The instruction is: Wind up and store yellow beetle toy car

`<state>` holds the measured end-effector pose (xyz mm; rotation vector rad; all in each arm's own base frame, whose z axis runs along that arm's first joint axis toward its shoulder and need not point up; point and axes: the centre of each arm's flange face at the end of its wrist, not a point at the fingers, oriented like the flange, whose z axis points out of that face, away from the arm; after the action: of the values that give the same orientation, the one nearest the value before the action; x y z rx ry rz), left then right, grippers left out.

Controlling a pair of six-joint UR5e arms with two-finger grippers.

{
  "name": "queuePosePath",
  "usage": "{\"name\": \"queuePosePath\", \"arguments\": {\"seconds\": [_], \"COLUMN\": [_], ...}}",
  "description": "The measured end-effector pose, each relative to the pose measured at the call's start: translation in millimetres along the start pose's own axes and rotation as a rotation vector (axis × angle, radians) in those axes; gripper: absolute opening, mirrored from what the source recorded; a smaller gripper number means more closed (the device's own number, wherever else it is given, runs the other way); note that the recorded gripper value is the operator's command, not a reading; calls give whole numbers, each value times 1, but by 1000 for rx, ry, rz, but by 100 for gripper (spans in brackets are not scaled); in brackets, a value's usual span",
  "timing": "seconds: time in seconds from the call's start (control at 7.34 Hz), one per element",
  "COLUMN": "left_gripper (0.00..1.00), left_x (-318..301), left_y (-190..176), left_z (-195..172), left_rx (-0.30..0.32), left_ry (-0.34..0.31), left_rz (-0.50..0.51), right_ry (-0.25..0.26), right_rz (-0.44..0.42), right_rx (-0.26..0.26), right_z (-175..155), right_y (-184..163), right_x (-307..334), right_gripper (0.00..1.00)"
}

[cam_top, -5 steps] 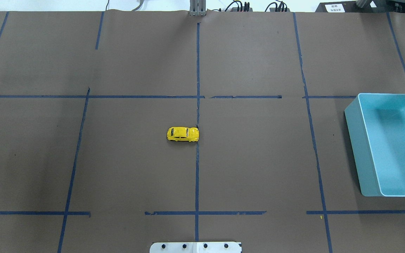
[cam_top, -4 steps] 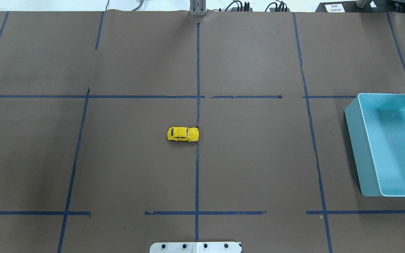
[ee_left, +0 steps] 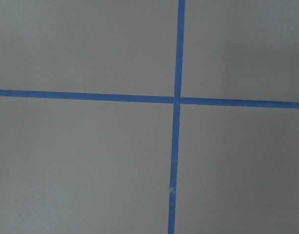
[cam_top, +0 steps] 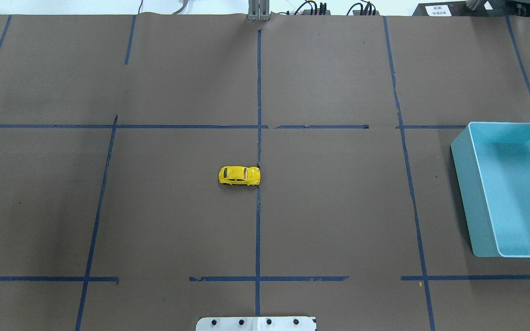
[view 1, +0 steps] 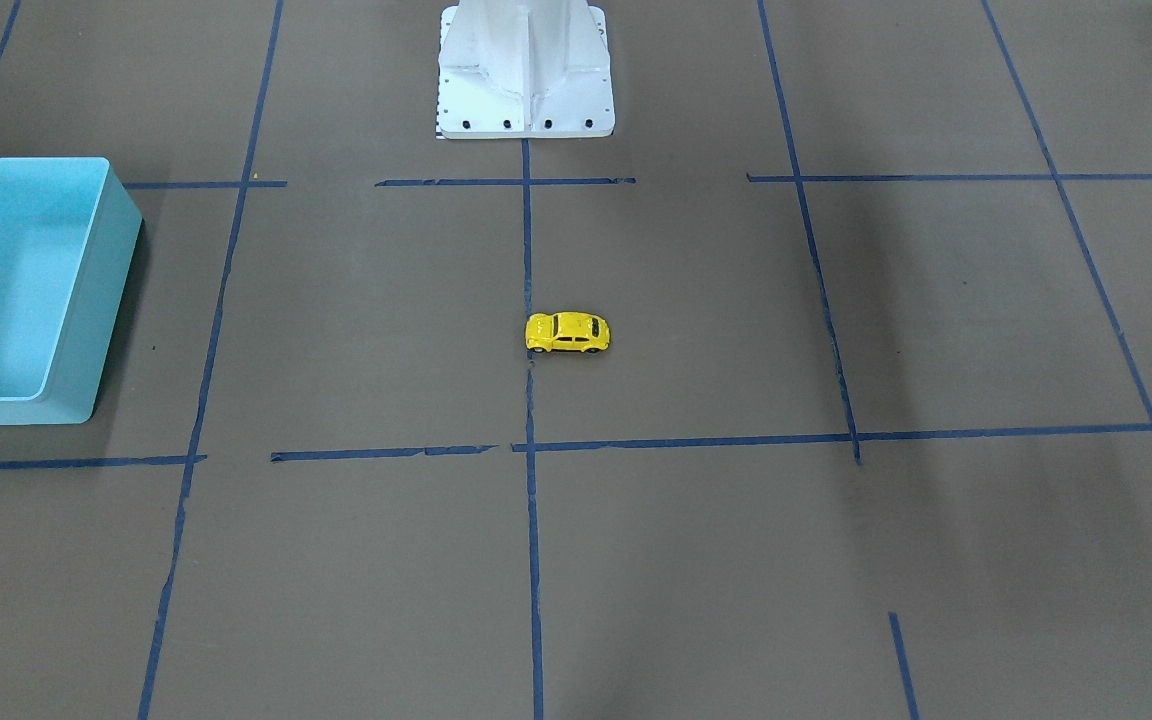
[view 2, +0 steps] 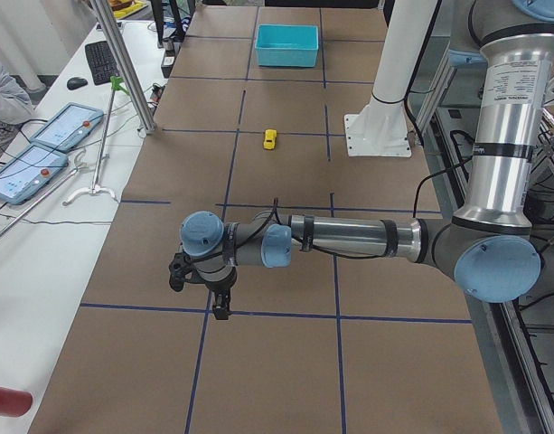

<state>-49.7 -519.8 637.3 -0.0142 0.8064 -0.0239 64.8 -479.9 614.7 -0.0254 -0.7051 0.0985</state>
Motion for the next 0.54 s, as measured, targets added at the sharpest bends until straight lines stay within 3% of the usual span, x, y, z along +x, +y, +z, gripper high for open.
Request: {"name": "queuePosePath", "arguments": {"seconds": [0.27, 0.54], "left_gripper": [100, 100], "left_x": [33, 115], "left_y": [-7, -24], "left_z": [-26, -46], "left_rx": [53, 98], "left_ry": [5, 42], "left_rz": [63, 220], "right_ry": [-2, -4], "right_rz": [1, 3], "right_rx": [3, 6], "right_z": [-1, -1], "right_y": [0, 0], "right_x": [0, 0], "right_gripper": [100, 100]}}
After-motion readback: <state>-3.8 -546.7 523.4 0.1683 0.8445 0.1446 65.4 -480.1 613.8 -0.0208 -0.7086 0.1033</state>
